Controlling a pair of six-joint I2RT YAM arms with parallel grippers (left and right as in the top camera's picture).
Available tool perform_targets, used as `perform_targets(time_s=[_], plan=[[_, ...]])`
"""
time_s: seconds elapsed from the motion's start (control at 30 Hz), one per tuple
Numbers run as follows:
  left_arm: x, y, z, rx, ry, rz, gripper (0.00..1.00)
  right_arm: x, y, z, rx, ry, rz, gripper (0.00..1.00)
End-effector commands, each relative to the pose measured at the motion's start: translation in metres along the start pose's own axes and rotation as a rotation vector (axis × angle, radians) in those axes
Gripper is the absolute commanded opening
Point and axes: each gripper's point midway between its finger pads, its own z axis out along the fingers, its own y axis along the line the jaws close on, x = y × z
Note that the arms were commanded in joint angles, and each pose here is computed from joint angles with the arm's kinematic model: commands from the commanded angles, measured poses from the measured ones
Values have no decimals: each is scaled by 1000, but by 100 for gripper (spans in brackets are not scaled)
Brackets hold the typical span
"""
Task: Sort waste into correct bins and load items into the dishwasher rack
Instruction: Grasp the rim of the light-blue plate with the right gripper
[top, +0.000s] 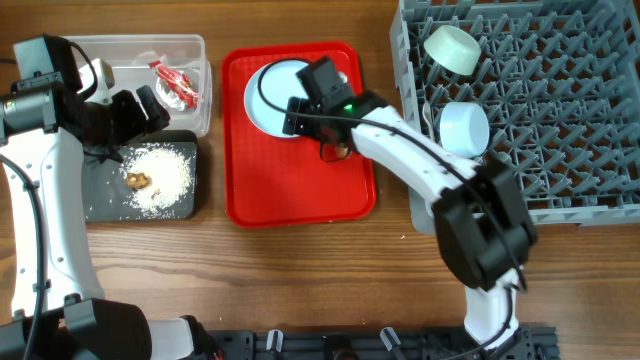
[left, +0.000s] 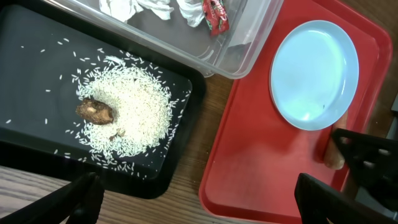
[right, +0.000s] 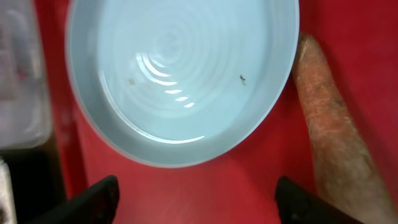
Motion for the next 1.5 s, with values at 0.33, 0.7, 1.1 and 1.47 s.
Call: perform_targets(time_s=[0.33, 0.7, 1.1, 1.47], plan=[[-1, 0, -7, 3, -20, -3, 100, 6, -27, 58, 58, 3, 171, 46], [-1, 0, -7, 3, -20, -3, 100, 57, -30, 51, 53, 258, 193, 11], [-1, 0, -7, 3, -21, -3, 100, 30, -32, 14, 47, 269, -56, 4], [-1, 0, -7, 3, -20, -3, 100, -62, -36, -118, 224, -145, -385, 4]])
